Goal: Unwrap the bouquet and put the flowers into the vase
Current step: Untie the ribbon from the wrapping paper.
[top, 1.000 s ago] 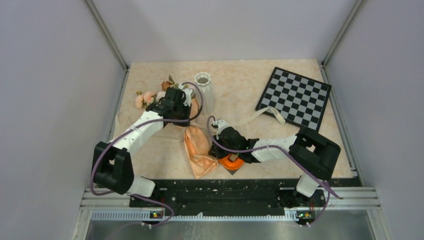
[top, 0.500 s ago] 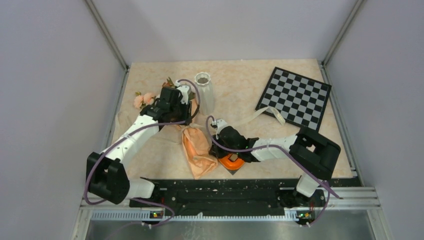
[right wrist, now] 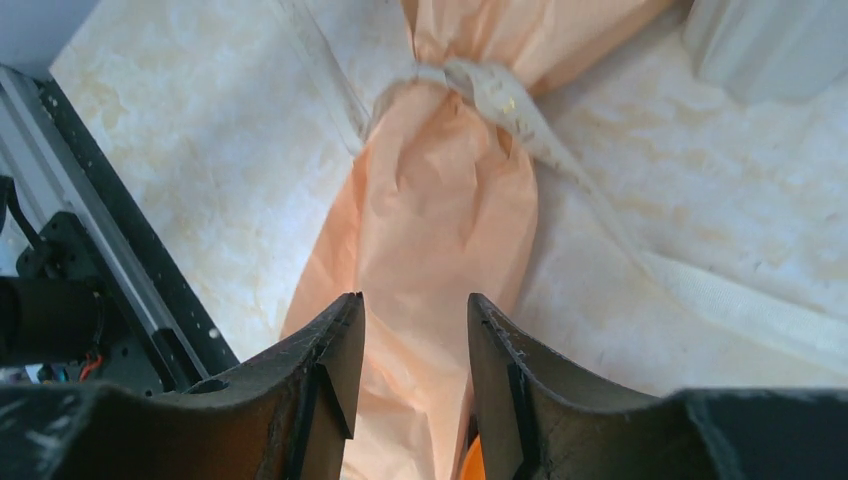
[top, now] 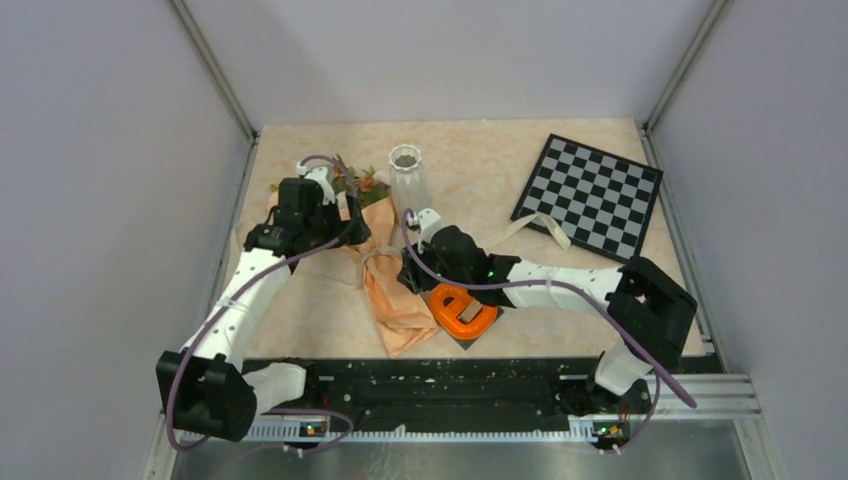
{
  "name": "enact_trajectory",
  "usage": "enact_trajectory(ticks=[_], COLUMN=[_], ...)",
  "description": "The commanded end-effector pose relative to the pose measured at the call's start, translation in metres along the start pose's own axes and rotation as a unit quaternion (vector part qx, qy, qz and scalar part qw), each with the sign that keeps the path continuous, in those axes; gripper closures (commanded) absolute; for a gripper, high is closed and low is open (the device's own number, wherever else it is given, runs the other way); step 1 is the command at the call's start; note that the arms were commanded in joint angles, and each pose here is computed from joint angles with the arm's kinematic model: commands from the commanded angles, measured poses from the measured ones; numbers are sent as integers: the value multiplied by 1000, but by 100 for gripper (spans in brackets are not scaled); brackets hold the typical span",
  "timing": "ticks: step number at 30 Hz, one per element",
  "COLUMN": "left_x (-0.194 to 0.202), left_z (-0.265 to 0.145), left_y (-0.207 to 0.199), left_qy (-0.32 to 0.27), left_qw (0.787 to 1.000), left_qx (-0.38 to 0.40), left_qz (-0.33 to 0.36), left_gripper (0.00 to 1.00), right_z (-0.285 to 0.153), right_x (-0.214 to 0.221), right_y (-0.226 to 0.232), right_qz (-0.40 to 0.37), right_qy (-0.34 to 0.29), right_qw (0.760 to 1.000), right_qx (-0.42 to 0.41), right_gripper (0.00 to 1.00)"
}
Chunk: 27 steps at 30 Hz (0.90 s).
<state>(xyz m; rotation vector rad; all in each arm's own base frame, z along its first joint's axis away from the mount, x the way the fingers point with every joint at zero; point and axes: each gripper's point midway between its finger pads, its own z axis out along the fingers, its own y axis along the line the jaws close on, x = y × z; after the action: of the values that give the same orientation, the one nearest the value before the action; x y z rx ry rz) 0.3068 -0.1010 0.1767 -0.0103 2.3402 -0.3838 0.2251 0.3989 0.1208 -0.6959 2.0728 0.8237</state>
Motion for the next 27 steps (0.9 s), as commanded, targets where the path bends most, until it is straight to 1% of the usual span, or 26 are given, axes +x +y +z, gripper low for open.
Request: enact_trajectory(ticks=[1,6,10,17,21,27], left_x=[-2,-9,-9,6,17,32], left_z=[9,19,26,37,41,45], left_y=[3,6,5,13,10,11], left_qy=[-7,-30,-35,-19,-8,1], left_qw=[993,984,981,979,976,973], left_qx=[36,53,62,50,64,66], left_qz=[-111,-166,-182,-196,-209,-220], left_gripper=[1,1,1,1,1,6], right_z=[12,38,60,86,92,98], right_x=[-35,-50,-46,-41,-38,-42], right_y=[9,19,21,16,11,0], right_qz=[-46,-63,-72,-78,-76,-77], right_qy=[-29,-27,-6,18,22,21], right_qw=[998,998,997,997,997,997], right_qx=[3,-10,-11,-2,3,11], right_gripper=[56,56,56,56,57,57])
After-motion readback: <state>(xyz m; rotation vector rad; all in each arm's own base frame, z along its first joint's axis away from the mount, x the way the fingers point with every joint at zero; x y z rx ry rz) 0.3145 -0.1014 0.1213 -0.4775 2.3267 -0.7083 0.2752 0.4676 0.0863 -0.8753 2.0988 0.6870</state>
